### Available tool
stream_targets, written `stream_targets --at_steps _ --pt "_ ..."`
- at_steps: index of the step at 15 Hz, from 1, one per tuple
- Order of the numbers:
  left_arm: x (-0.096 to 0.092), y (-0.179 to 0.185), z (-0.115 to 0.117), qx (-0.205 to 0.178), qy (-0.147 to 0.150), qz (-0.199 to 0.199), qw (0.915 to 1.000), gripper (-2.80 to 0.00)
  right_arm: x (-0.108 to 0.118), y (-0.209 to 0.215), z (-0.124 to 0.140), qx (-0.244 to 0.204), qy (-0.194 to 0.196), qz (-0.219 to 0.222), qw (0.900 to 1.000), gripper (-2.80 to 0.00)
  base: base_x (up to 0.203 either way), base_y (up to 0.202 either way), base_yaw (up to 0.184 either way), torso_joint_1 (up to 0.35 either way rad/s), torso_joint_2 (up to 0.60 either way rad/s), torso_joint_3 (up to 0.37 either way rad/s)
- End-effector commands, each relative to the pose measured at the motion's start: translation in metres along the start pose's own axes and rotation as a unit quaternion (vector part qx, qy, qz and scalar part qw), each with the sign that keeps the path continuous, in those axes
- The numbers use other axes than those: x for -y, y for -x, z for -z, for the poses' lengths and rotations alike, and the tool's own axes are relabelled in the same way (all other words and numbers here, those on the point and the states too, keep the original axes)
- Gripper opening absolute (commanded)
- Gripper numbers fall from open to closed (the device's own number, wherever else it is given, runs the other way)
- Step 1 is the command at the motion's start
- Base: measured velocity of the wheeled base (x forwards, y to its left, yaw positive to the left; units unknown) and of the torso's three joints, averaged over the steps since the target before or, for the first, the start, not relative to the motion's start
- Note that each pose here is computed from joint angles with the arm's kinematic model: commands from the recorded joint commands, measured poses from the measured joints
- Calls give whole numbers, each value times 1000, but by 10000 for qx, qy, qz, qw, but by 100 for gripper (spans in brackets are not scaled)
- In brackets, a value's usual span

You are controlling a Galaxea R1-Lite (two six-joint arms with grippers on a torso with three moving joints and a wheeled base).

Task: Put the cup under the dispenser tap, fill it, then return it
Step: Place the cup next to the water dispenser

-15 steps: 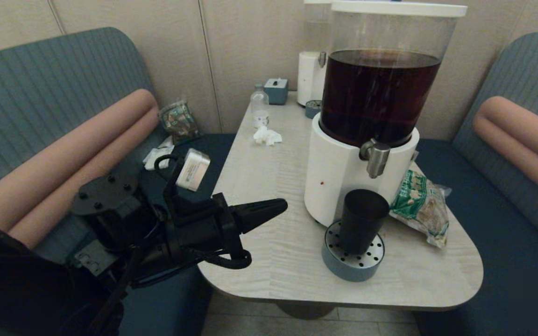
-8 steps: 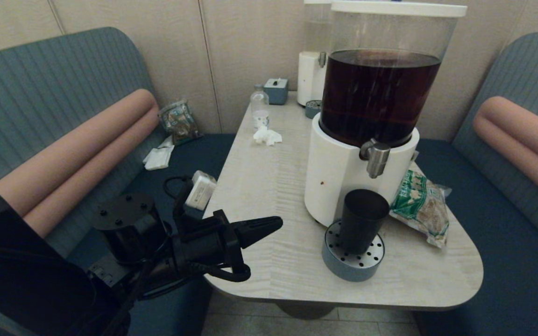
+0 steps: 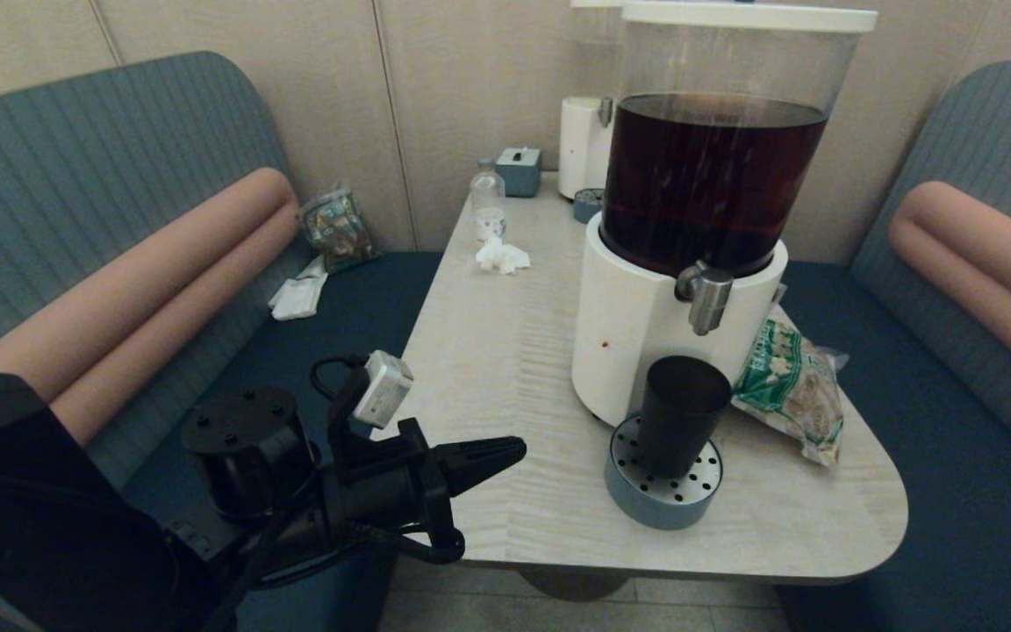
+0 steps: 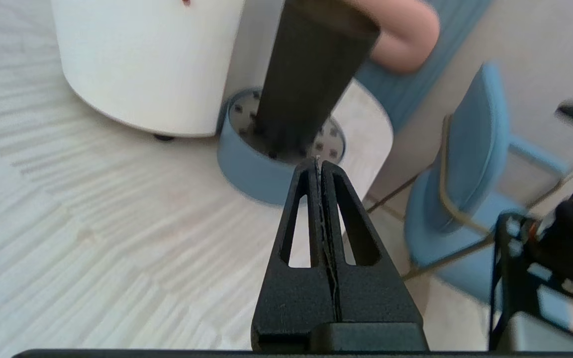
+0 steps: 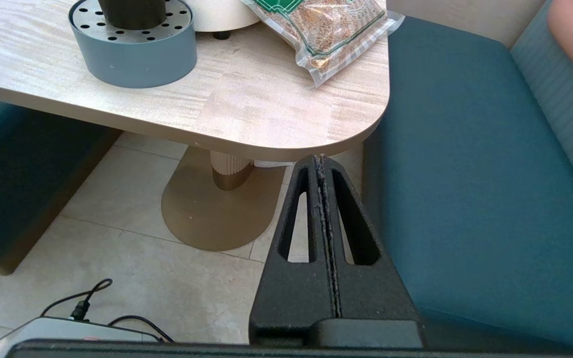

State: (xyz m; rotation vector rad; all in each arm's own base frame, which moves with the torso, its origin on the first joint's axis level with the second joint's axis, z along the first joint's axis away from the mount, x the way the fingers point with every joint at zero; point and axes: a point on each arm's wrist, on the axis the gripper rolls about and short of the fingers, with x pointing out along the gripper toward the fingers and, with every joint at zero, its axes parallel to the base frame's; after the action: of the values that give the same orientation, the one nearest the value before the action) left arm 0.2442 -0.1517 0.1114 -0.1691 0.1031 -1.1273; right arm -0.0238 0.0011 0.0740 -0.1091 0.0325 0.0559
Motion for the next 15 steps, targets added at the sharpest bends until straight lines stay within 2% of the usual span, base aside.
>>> stream_targets --at_steps 1,5,7,9,15 --pt "0 1 2 -30 -94 28 9999 -280 0 0 0 10 3 -5 10000 -280 0 0 0 0 0 0" --pt "-5 -4 5 -36 -236 24 9997 -280 0 0 0 10 7 -5 10000 -280 0 0 0 0 0 0" --pt "-13 -8 18 -211 -227 -42 9995 -280 0 0 0 10 3 -5 10000 -280 0 0 0 0 0 0" --pt "-16 -10 21 -248 -235 -30 9994 -280 0 0 0 10 10 -5 10000 -280 0 0 0 0 0 0" --pt "-25 -28 12 11 -430 35 9991 -280 0 0 0 10 3 -5 10000 -280 0 0 0 0 0 0"
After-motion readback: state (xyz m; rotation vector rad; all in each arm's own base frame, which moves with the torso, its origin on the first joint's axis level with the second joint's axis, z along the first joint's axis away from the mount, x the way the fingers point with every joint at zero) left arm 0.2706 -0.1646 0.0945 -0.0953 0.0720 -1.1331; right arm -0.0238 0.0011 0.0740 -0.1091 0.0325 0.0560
